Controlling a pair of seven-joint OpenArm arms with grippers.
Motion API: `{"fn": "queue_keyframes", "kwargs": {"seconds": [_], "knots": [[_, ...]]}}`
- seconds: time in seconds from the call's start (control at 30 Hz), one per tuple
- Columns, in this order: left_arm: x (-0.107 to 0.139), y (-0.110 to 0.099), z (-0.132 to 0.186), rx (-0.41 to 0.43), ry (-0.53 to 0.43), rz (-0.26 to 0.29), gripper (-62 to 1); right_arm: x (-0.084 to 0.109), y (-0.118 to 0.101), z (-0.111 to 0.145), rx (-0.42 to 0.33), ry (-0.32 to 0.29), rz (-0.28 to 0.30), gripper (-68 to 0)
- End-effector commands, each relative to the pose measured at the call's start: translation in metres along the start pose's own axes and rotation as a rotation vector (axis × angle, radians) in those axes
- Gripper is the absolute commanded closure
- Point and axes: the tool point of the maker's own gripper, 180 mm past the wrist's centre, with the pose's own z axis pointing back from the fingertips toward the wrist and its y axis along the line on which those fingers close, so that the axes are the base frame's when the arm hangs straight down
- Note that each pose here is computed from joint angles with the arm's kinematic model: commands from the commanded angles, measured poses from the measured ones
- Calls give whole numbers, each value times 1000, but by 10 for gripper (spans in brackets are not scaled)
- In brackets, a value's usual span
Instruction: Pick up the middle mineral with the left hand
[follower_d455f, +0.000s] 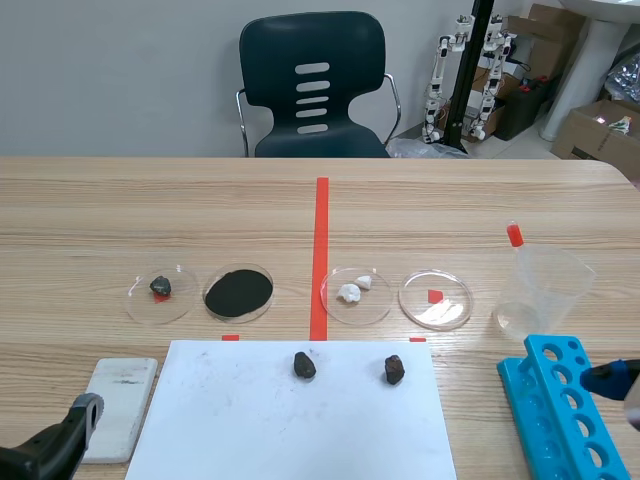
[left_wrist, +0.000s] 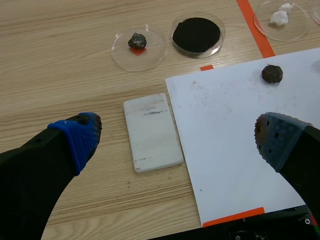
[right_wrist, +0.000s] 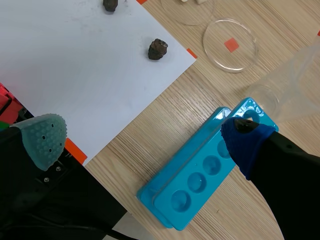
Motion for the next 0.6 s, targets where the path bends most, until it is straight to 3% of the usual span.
{"fn": "queue_keyframes", "kwargs": {"seconds": [0.0, 0.57], "knots": [[8, -1, -1, -3, -28, 4, -623, 11, -5, 0, -14, -40, 8, -657], [8, -1, -1, -4, -28, 5, -623, 12, -5, 0, -13, -40, 7, -657]]}}
